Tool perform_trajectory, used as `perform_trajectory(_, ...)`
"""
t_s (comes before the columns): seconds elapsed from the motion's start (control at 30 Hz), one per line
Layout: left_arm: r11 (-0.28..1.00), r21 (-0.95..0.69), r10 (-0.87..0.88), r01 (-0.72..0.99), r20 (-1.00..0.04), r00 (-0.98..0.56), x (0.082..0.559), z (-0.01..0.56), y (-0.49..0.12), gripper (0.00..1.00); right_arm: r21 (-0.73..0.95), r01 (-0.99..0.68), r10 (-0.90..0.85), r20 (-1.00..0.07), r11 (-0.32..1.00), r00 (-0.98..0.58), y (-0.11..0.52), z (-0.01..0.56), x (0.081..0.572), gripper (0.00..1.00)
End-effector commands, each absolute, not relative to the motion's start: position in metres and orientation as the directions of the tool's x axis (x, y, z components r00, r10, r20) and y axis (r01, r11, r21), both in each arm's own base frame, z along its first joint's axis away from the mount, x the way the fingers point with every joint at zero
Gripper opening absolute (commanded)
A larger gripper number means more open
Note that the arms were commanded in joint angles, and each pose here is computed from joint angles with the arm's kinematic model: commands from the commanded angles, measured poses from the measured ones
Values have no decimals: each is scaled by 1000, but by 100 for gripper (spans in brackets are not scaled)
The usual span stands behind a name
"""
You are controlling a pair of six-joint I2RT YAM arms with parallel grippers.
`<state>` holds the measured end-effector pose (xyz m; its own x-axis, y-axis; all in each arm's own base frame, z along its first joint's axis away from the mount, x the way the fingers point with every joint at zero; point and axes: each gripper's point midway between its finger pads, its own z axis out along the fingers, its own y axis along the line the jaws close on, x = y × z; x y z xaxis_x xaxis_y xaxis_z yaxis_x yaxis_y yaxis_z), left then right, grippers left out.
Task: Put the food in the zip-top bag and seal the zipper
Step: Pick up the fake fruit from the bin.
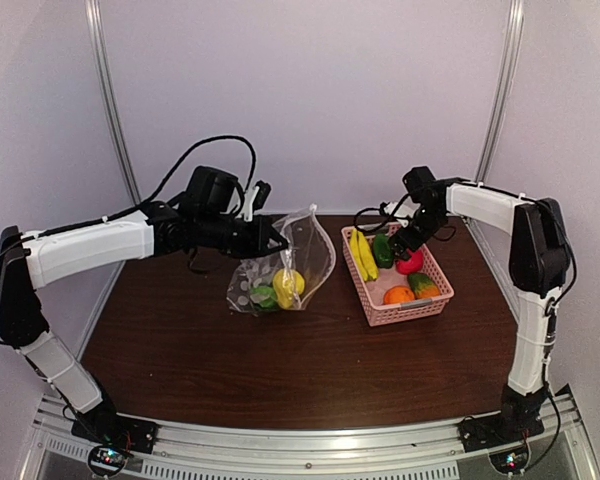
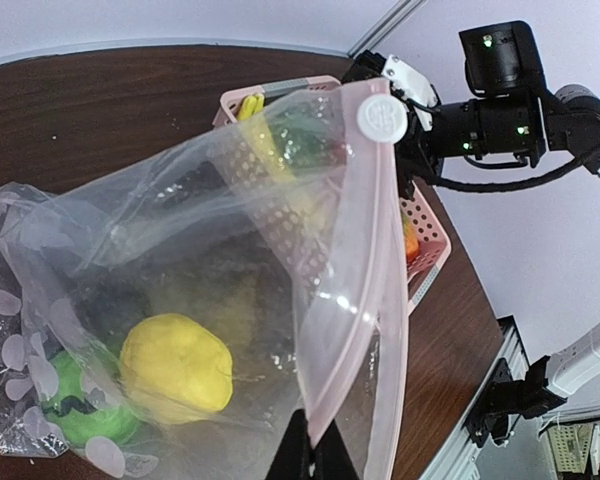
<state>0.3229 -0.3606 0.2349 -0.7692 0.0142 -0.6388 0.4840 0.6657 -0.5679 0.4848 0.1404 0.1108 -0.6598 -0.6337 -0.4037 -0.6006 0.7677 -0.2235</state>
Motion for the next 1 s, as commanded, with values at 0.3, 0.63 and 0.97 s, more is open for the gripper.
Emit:
perform_trajectory(0.3,666,-552,-6,502,-677,-736,320,249,-354,0,-274,-649,-700,-182,710,-690,125,55,467,93)
perform_trajectory(0.63,664,-552,-12,504,-682,-731,321,252,-354,0,-335,-579,-663,-253,743,-704,122,103,467,69)
perform_trajectory(0.97,657,-556,-7,509,-679,-734,328,247,-363,0,-61,-702,-583,-611,709,-536,200,225,417,62)
